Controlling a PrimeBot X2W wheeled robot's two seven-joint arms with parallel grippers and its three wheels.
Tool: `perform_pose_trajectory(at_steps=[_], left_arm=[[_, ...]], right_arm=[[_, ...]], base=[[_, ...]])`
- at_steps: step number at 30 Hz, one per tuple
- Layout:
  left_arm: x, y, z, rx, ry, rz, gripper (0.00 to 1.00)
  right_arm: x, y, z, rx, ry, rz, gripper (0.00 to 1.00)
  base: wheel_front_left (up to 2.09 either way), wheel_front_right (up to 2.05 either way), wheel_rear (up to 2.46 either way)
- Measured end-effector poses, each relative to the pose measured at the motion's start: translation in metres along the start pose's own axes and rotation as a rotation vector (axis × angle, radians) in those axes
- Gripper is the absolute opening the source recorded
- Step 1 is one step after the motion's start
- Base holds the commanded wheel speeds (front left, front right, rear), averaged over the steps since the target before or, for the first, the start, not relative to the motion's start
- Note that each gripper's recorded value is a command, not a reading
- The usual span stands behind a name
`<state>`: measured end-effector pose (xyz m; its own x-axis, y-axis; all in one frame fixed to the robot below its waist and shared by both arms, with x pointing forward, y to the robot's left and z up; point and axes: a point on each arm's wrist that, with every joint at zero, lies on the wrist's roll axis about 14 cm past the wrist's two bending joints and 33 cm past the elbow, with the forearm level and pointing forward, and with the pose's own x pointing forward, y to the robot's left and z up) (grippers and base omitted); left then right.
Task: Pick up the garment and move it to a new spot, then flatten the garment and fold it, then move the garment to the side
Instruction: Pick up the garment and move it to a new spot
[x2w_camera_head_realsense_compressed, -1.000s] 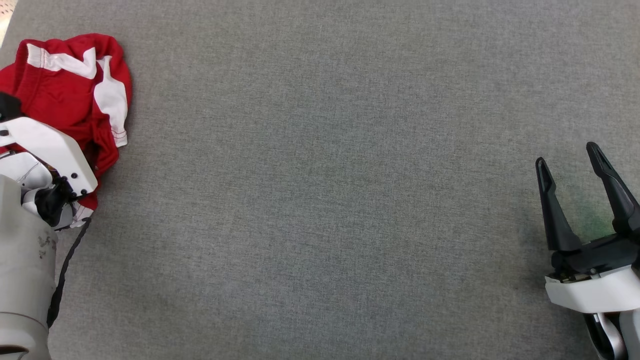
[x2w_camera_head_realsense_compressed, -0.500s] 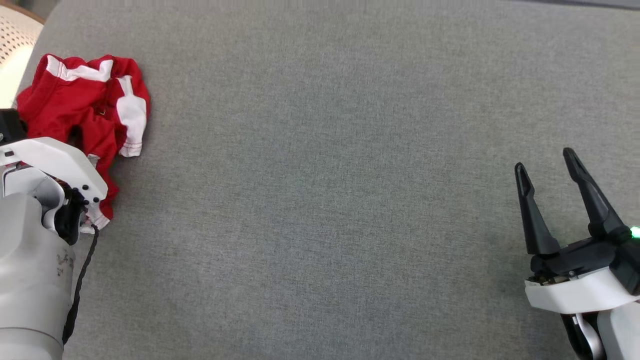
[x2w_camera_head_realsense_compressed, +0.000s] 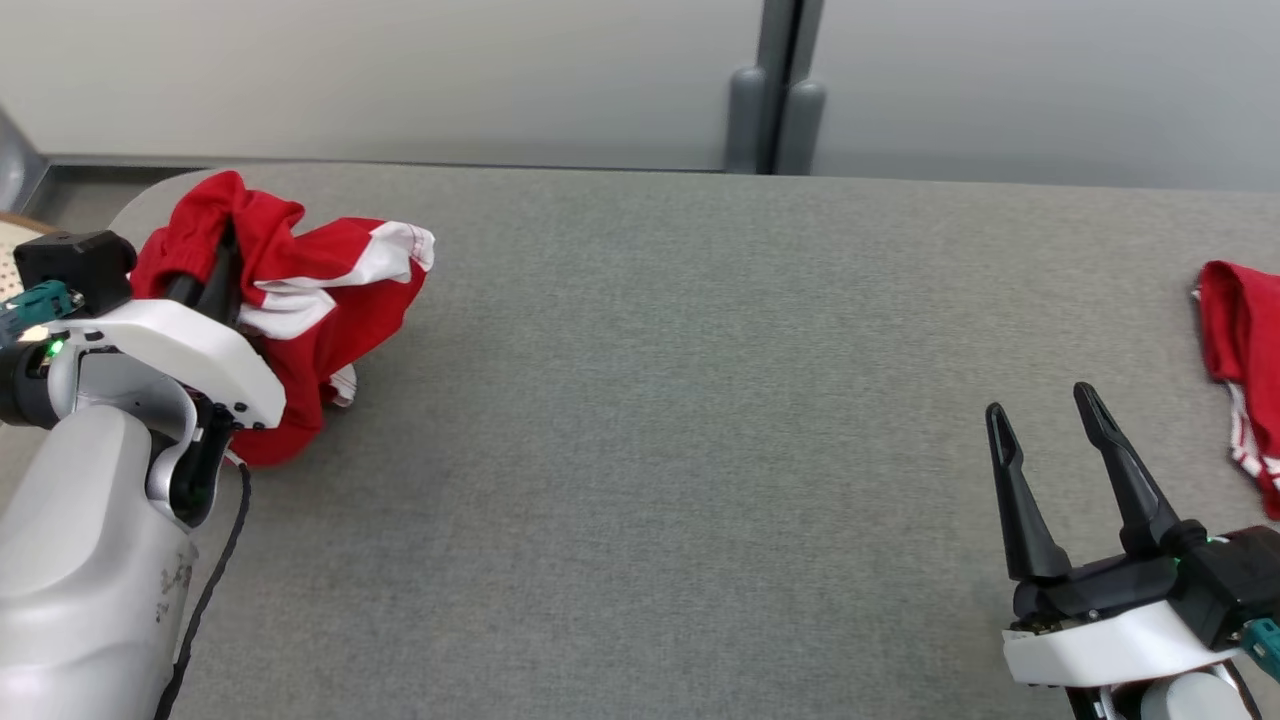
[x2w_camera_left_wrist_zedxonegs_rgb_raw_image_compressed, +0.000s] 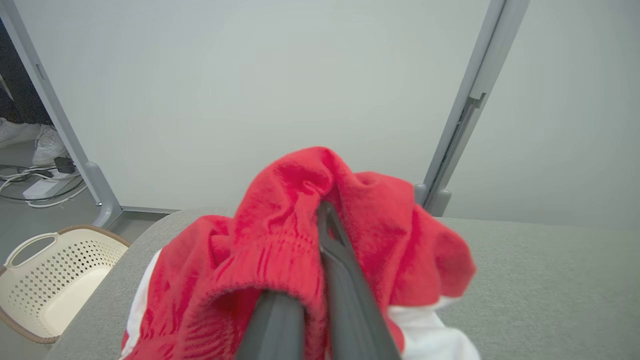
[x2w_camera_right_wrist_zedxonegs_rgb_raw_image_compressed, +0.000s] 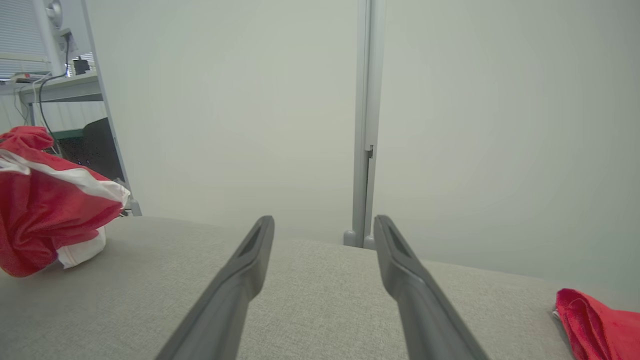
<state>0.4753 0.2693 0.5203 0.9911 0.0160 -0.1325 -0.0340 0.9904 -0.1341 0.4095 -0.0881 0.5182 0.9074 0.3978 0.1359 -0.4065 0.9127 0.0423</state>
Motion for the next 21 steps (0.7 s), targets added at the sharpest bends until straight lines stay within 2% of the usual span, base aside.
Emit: perform_pose_trajectory(at_steps=[7,13,14,16,21], left_arm=[[-0.001,-0.089,0.032,0.005,-0.089,-0.246,0.0],[-0.018,-0.175,0.044,-0.058,-0.11,-0.46,0.0],[-0.023,-0.189,0.039,-0.062,-0.089,-0.498,0.0],[-0.049,-0.245,0.013,-0.071,0.015,-0.647,0.0],[-0.074,-0.284,-0.04,-0.004,0.165,-0.746,0.0]], right_arm=[[-0.036,-0.025,0.03,-0.021,-0.062,-0.126,1.0],[-0.074,-0.052,0.046,-0.041,-0.096,-0.259,1.0],[-0.081,-0.056,0.048,-0.043,-0.1,-0.279,1.0],[-0.105,-0.071,0.051,-0.05,-0.103,-0.362,1.0],[-0.124,-0.083,0.049,-0.053,-0.091,-0.431,1.0]], base=[[0.0,0.0,0.0],[0.0,0.0,0.0],[0.0,0.0,0.0],[0.0,0.0,0.0],[0.0,0.0,0.0]])
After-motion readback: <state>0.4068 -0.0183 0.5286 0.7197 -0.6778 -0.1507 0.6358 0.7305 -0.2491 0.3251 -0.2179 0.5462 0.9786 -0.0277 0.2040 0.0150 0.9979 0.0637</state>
